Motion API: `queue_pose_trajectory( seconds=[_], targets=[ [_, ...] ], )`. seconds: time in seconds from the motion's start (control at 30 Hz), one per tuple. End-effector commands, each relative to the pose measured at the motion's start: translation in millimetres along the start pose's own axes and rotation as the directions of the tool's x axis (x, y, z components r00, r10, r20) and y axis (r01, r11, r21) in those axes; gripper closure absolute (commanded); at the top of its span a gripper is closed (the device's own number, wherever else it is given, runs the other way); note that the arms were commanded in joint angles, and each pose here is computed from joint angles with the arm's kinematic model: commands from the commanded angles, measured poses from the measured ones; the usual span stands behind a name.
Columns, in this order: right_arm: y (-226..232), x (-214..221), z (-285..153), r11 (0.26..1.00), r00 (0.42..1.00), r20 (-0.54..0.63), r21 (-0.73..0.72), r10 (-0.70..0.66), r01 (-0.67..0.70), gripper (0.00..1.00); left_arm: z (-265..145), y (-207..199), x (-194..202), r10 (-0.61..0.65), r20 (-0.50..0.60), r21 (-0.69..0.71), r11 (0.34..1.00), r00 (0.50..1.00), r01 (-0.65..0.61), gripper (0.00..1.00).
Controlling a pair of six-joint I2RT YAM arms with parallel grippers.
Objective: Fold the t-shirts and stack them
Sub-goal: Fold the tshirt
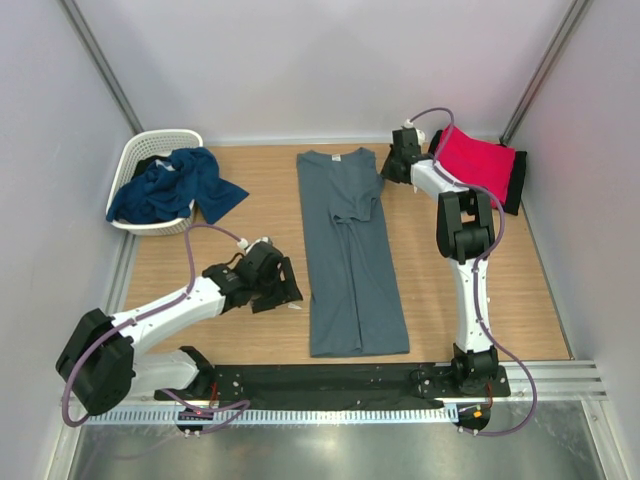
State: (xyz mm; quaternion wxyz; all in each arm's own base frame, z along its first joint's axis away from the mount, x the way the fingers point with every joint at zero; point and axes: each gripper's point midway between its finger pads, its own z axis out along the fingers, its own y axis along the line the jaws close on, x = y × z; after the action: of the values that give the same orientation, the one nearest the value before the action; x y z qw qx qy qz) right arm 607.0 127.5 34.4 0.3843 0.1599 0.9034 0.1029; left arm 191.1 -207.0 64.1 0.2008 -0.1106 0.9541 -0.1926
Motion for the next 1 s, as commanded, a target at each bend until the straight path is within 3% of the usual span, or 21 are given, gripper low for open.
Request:
queue_pose_trajectory(
  seconds=[0.0, 0.37, 0.5, 0.7, 0.83, 0.97],
  targets=[
    [50.5, -46.8, -43.8, 0.991, 0.990, 0.137, -0.125, -0.037, 0.054, 0.99, -1.6, 4.7, 0.2, -0.005, 0.017, -0.011, 1.000, 1.000, 0.005, 0.25],
    [102.3, -44.4, -78.0, 0.979, 0.970, 0.215, -0.139, -0.118, 0.150, 0.99, -6.5, 15.9, 6.8, 0.017, 0.028, 0.001, 1.000, 0.999, -0.017, 0.23],
    [96.6, -34.6, -72.9, 0.988, 0.973, 0.199, -0.074, -0.116, 0.133, 0.99, -7.7, 17.1, 8.8, 0.036, 0.021, 0.004, 0.999, 0.999, -0.036, 0.22],
    [40.0, -44.6, -54.9, 0.999, 0.986, 0.162, 0.039, -0.028, 0.022, 0.71, -11.8, 22.8, 8.3, 0.025, 0.037, -0.006, 1.000, 0.999, -0.025, 0.17],
    [24.2, -43.7, -47.6, 0.995, 0.986, 0.151, 0.080, -0.064, 0.052, 0.59, -13.7, 25.2, 6.2, 0.018, 0.049, -0.020, 1.000, 0.999, -0.017, 0.13],
    [15.2, -32.2, -34.1, 0.991, 0.989, 0.115, 0.112, -0.092, 0.079, 0.55, -13.5, 25.5, 4.1, 0.018, 0.050, -0.038, 0.999, 0.999, -0.016, 0.10]
  ],
)
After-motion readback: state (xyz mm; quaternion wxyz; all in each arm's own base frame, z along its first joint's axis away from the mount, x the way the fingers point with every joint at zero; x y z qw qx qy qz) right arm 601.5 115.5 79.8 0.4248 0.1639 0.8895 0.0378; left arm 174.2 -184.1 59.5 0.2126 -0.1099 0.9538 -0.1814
